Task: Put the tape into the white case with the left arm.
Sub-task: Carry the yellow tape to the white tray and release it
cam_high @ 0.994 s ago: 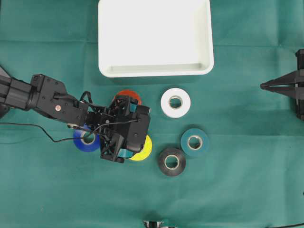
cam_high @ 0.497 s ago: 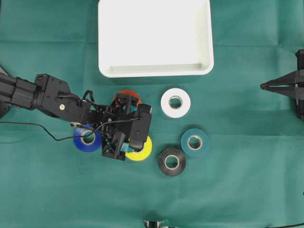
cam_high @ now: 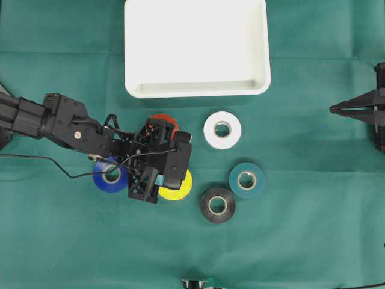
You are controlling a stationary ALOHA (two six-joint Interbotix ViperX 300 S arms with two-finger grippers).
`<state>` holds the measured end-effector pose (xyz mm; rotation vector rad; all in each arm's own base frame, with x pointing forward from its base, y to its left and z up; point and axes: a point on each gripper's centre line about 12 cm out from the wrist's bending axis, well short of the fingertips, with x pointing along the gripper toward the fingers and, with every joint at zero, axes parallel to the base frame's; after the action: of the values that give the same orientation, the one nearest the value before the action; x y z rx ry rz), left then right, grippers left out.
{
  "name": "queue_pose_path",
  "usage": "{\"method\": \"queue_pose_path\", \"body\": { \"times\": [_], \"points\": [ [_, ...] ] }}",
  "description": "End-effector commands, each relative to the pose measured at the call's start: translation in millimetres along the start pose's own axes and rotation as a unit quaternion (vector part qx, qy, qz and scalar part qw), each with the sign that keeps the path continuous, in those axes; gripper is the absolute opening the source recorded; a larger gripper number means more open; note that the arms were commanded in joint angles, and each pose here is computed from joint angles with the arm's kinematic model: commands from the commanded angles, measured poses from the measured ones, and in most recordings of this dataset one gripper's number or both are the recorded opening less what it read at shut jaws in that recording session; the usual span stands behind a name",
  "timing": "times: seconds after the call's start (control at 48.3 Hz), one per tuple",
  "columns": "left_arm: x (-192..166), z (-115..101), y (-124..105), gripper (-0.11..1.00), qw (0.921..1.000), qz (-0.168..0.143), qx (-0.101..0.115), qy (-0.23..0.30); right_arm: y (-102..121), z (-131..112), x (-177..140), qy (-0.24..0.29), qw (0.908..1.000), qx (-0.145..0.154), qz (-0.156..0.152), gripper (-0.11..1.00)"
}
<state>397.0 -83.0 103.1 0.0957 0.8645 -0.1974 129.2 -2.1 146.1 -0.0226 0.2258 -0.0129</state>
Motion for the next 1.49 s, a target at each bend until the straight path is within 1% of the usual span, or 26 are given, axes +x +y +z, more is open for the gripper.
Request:
{"method": "queue_pose_path", "body": {
  "times": [0.0, 0.124, 0.228, 0.331, 0.414, 0.518, 0.601, 0.767, 0.87, 0.953, 1.139, 1.202, 1.305, 1.471],
  "points": [
    [-26, 26, 0, 0.28, 0.9993, 0.0, 0.0, -0.037, 0, 4, 1, -0.002, 1.0, -0.001, 0.0, -0.09],
    [-49, 38, 1, 0.28, 0.9987, 0.001, 0.0, -0.051, 0, 4, 1, -0.002, 1.0, -0.001, 0.0, -0.09],
    [-67, 48, 6, 0.28, 0.9978, 0.005, -0.004, -0.067, 0, 4, 1, -0.002, 1.0, -0.001, 0.0, -0.09],
    [-77, 51, 15, 0.28, 0.9973, 0.012, -0.011, -0.071, 0, 3, 1, -0.002, 1.0, -0.001, 0.0, -0.09],
    [-82, 51, 26, 0.28, 0.9972, 0.022, -0.022, -0.068, 0, 4, 1, -0.002, 1.0, -0.001, 0.0, -0.09],
    [-85, 45, 46, 0.28, 0.9969, 0.04, -0.041, -0.053, 0, 4, 1, -0.002, 1.0, -0.001, 0.0, -0.09],
    [-86, 37, 69, 0.28, 0.9955, 0.06, -0.063, -0.039, 0, 4, 1, -0.002, 1.0, -0.001, 0.0, -0.09],
    [-93, 25, 112, 0.28, 0.9891, 0.097, -0.107, -0.027, 0, 4, 1, -0.002, 1.0, -0.001, 0.0, -0.09],
    [-98, 19, 136, 0.28, 0.9847, 0.12, -0.124, -0.026, 0, 4, 1, -0.002, 1.0, -0.001, 0.0, -0.09],
    [-102, 13, 153, 0.28, 0.9831, 0.136, -0.121, -0.022, 0, 4, 1, -0.002, 1.0, -0.001, 0.0, -0.09],
    [-112, -4, 188, 0.28, 0.9802, 0.17, -0.101, -0.007, 0, 4, 1, -0.002, 1.0, -0.001, 0.0, -0.09],
    [-116, -10, 201, 0.28, 0.9781, 0.182, -0.101, -0.003, 0, 4, 1, -0.003, 1.0, -0.001, 0.0, -0.09],
    [-120, -20, 217, 0.28, 0.9745, 0.197, -0.108, 0.004, 0, 4, 1, -0.002, 1.0, -0.001, 0.0, -0.09],
    [-120, -35, 237, 0.28, 0.9684, 0.213, -0.128, 0.014, 0, 4, 1, -0.002, 1.0, -0.001, 0.0, -0.09]
  ]
}}
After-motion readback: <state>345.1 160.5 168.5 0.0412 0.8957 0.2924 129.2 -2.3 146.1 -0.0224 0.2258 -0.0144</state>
